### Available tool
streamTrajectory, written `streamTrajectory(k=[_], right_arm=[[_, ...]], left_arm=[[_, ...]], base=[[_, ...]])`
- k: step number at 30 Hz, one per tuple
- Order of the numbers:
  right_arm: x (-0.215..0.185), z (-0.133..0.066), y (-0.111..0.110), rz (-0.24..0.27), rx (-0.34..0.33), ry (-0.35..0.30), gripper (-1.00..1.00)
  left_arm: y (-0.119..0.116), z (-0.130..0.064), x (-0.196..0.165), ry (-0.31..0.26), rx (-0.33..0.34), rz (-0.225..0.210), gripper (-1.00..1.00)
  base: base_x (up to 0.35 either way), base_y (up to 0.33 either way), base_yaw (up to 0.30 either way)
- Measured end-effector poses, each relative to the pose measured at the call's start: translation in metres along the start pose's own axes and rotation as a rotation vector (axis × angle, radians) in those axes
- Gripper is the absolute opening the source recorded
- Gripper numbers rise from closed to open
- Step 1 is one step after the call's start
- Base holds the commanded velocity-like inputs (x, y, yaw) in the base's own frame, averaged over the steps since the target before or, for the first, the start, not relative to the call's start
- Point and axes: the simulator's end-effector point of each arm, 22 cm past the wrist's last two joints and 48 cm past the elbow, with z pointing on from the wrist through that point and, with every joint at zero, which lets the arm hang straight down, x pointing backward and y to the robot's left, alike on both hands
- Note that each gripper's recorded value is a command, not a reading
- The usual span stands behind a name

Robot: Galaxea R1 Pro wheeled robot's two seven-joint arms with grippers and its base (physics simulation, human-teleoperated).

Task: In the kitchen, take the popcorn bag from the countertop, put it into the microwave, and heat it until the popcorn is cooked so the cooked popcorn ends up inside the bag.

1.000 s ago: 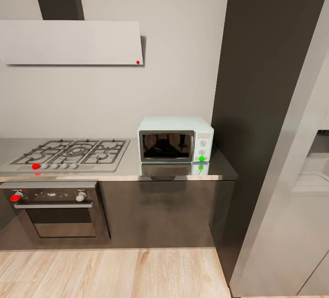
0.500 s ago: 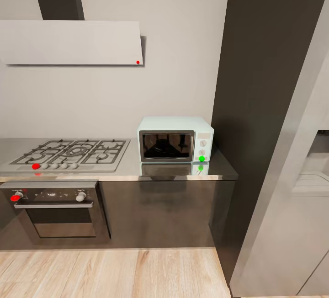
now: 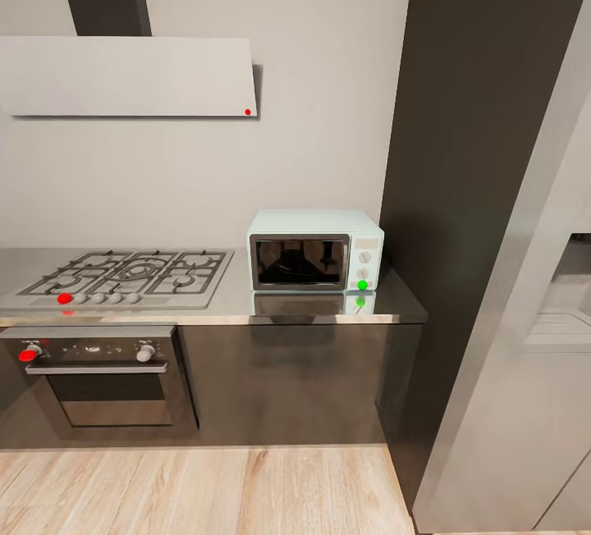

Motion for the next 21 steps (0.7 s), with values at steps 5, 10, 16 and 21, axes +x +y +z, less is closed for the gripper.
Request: streamTrajectory(k=[5, 10, 16, 21], right_arm=[[0.0, 0.0, 0.0001, 0.0, 0.0, 0.0, -1.0], [0.0, 0.0, 0.0002, 0.0, -0.001, 0.0, -1.0], [0.0001, 0.0, 0.0, 0.0, 0.0, 0.0, -1.0], [-0.0001, 0.0, 0.0, 0.0, 0.0, 0.0, -1.0]], left_arm=[[0.0, 0.0, -0.0001, 0.0, 0.0, 0.0, 1.0], [0.0, 0.0, 0.0001, 0.0, 0.0, 0.0, 1.0], [0.0, 0.0, 0.0001, 0.0, 0.0, 0.0, 1.0], [0.0, 0.0, 0.0001, 0.0, 0.0, 0.0, 1.0]], base=[[0.0, 0.0, 0.0], [0.0, 0.0, 0.0], [0.0, 0.0, 0.0], [0.0, 0.0, 0.0]])
